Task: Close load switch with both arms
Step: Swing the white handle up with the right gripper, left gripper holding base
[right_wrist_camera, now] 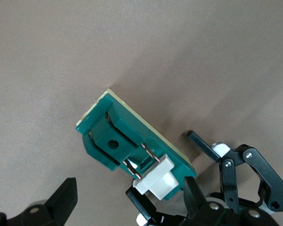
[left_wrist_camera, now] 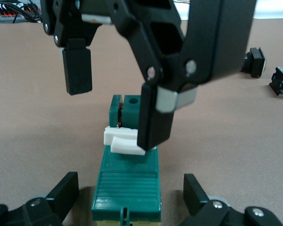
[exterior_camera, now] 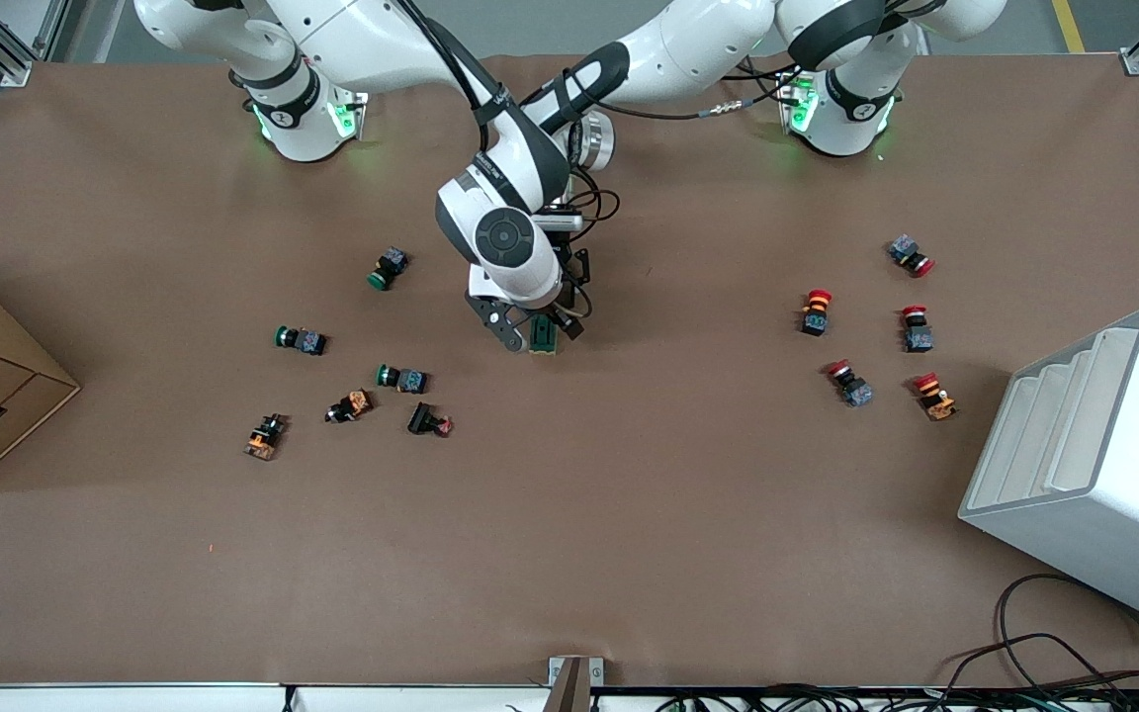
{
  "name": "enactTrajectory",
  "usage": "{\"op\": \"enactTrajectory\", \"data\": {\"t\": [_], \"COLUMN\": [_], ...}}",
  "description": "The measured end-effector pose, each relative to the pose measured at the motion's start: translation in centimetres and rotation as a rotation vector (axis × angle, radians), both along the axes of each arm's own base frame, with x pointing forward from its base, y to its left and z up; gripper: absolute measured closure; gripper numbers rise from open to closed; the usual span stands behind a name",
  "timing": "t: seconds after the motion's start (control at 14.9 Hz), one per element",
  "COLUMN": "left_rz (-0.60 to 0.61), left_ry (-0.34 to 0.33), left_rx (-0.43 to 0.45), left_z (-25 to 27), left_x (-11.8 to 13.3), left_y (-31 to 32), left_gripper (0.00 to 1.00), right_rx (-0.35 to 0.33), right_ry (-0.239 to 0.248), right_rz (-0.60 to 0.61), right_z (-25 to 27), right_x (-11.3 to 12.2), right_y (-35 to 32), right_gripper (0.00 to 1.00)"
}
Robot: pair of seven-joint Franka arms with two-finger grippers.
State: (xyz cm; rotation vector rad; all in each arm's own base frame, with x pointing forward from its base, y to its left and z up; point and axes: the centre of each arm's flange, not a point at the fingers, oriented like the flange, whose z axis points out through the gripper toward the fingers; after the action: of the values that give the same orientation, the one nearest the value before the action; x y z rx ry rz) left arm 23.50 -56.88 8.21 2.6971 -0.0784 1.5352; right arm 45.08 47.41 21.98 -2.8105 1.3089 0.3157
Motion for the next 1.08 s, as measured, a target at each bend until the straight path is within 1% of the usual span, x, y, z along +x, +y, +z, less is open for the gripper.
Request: {"op": "enactTrajectory", "data": {"t": [0.4, 0.61, 0.81, 0.94, 1.08], "left_rz": [0.0, 0.0, 0.001, 0.001, 0.001], "left_ry": [0.0, 0.0, 0.0, 0.0, 0.0], "left_rx": [0.0, -0.001, -0.001, -0.001, -0.001], "left_z": [0.0, 0.0, 0.0, 0.0, 0.0], "left_x": [0.0, 0.0, 0.0, 0.0, 0.0], "left_y": [0.0, 0.0, 0.0, 0.0, 0.0], "left_gripper": [0.01, 0.01, 0.01, 0.01, 0.01], "right_rx": [-0.02, -0.026, -0.019, -0.006, 0.002], "right_ry": [0.02, 0.023, 0.012, -0.005, -0.005], "right_rz": [0.031, 0.04, 0.036, 0.028, 0.018], "right_z": [-1.8, -2.8, -2.7, -2.1, -1.5], "right_x": [-1.6, -2.2, -1.9, -1.2, -0.6], "right_y": [1.0, 1.4, 1.4, 1.5, 1.6], "right_gripper": [0.0, 0.0, 0.0, 0.0, 0.0]}}
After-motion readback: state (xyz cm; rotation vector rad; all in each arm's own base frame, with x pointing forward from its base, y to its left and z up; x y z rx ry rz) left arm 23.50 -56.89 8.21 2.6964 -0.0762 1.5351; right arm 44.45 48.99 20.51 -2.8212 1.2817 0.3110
